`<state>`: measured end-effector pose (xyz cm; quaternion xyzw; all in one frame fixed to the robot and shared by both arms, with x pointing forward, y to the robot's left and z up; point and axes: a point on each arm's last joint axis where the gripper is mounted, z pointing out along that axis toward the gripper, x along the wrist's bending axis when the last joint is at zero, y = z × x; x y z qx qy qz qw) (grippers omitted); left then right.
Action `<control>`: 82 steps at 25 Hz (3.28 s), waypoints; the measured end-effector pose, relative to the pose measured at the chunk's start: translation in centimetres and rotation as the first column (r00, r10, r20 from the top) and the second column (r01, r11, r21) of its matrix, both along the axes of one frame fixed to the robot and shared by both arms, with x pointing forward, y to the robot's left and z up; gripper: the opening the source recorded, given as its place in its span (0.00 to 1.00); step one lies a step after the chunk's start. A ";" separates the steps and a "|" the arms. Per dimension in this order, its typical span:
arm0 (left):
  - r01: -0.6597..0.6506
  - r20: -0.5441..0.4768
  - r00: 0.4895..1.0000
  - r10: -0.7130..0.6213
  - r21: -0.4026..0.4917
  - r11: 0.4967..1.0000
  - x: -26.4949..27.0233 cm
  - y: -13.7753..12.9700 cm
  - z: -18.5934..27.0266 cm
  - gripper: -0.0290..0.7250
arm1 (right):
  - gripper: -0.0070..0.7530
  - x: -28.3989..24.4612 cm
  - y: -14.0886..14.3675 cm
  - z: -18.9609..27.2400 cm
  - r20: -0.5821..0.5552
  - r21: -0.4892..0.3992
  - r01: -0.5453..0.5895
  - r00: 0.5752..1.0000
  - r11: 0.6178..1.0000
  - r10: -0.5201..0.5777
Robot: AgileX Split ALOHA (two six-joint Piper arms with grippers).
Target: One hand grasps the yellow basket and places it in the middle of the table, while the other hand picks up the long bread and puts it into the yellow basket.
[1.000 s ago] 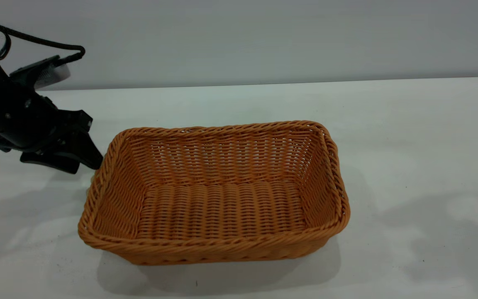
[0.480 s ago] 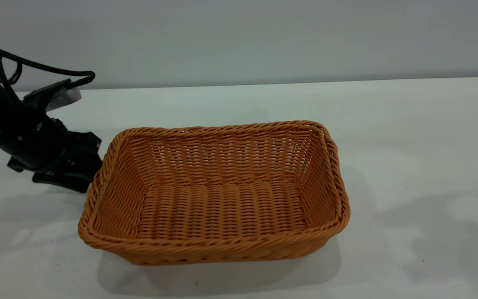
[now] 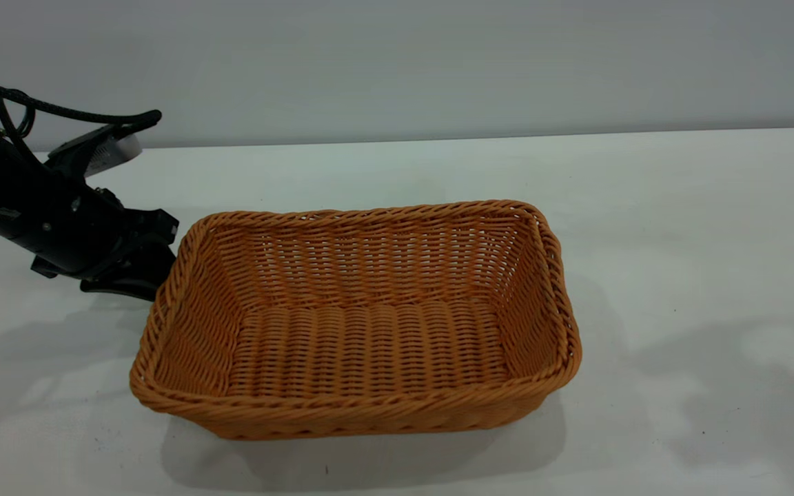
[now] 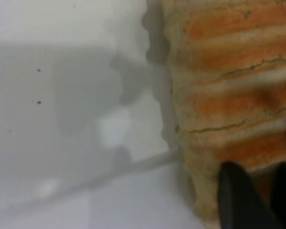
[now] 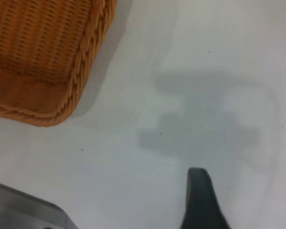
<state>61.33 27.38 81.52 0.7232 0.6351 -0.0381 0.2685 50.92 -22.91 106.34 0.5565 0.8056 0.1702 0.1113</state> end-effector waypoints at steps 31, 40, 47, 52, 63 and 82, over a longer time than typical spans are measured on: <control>0.024 0.276 0.961 -0.032 0.035 0.999 0.4 0.1 11.6 0.03 | 0.66 0.0 0.0 0.0 0.002 -0.001 0.000 1.000 1.000 0.000; 0.201 0.263 0.949 -0.174 -0.076 0.977 -1.4 -2.4 14.5 0.03 | 0.66 0.0 0.0 0.0 0.003 -0.001 0.000 1.000 1.000 0.000; 0.395 0.104 0.918 -0.382 -0.162 0.904 -3.2 -6.0 12.1 0.03 | 0.66 0.0 0.0 0.0 0.004 -0.002 0.000 1.000 1.000 0.000; 0.368 0.018 0.928 -0.372 -0.202 0.908 -3.2 -6.2 9.8 0.23 | 0.66 0.0 0.0 0.0 0.005 -0.005 0.000 1.000 1.000 0.000; 0.276 -0.066 0.960 -0.274 0.032 0.961 -3.7 -4.1 15.6 0.84 | 0.66 -1.0 -0.4 1.2 0.026 -0.009 -0.001 1.000 1.000 0.001; -0.188 0.262 0.962 0.072 0.452 0.872 -25.4 2.6 31.9 0.67 | 0.66 -17.9 -4.9 3.6 0.238 0.017 0.070 0.969 0.997 -0.072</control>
